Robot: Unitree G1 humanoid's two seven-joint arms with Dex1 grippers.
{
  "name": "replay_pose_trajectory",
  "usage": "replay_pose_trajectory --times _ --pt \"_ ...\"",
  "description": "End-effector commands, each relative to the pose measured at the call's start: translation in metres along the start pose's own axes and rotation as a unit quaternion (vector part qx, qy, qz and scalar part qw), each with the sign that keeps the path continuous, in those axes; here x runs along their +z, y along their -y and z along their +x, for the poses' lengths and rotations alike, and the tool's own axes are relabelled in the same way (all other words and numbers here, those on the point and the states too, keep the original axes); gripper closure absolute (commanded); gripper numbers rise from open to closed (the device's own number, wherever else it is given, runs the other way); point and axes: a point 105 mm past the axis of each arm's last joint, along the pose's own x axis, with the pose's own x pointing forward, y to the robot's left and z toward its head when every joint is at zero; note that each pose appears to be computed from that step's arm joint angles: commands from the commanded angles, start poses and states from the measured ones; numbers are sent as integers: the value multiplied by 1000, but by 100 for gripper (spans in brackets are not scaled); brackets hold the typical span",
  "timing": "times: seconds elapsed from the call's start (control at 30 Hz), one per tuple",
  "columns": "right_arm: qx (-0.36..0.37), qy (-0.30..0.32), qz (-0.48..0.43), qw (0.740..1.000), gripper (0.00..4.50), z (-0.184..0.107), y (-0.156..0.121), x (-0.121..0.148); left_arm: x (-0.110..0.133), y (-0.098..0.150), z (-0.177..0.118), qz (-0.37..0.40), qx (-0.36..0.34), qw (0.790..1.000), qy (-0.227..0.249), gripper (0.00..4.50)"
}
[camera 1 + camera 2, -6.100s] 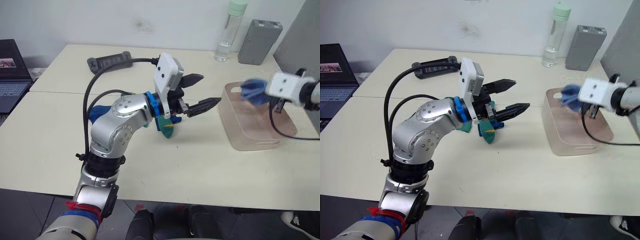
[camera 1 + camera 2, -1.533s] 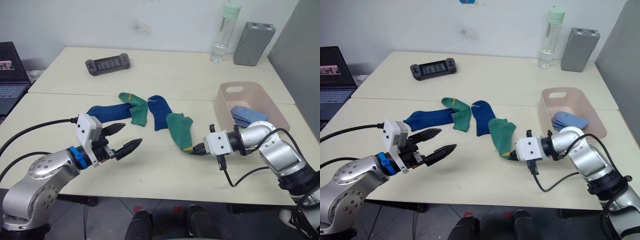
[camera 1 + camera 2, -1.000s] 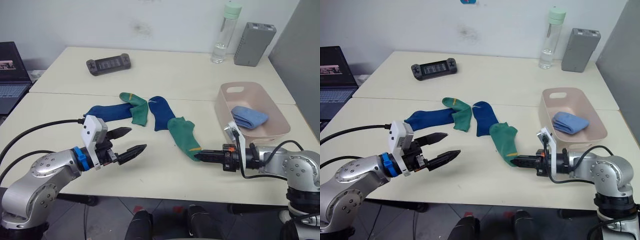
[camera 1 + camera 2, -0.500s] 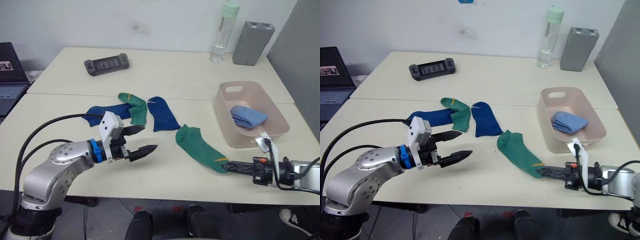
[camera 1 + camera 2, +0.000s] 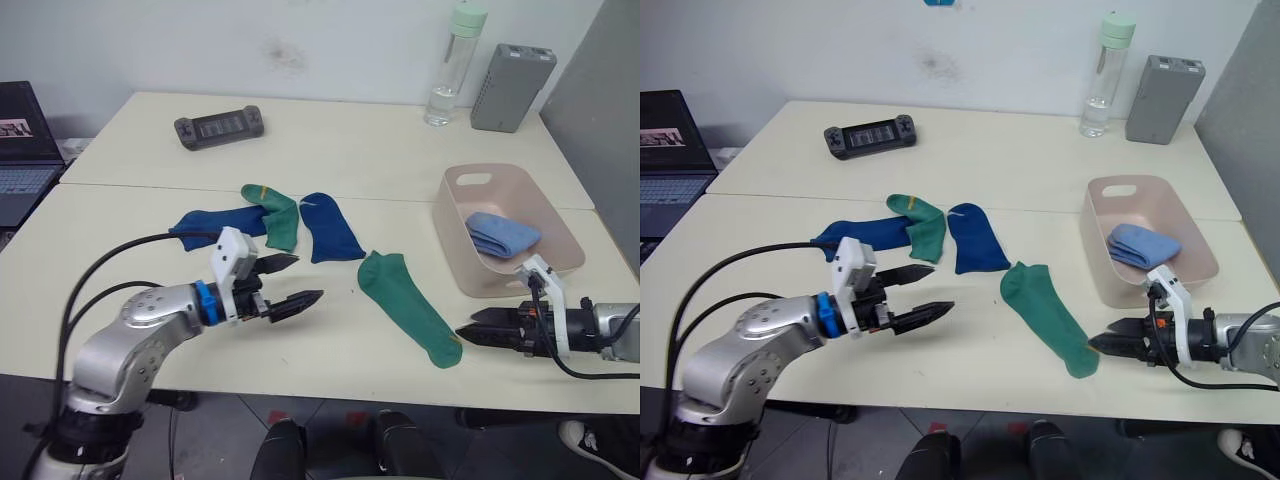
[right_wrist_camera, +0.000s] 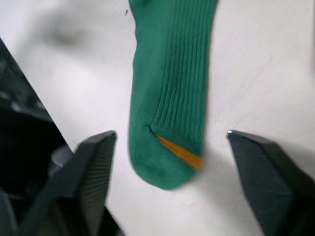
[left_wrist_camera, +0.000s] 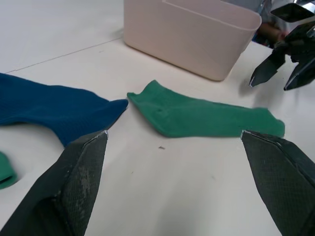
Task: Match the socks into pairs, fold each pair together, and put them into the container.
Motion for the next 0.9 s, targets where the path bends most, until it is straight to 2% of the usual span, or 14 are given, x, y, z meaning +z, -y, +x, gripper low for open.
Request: replay_pose_trajectory --times 0.03,0.23,0.53,0.67,0.9 --pt "17 2 -127 992 7 -6 -5 21 -1 -7 18 20 6 1000 -5 0" --pt "63 51 -185 979 7 11 -35 39 -10 -17 56 7 1 1000 -15 0" --pt "44 111 -188 975 7 25 -45 58 -32 -13 91 -1 -31 997 -67 0" --pt "36 117 -197 973 1 25 -44 62 -31 -17 100 -6 -22 998 -58 86" --pt "30 120 -195 973 1 25 -42 63 -30 -13 105 -8 -32 998 -48 312"
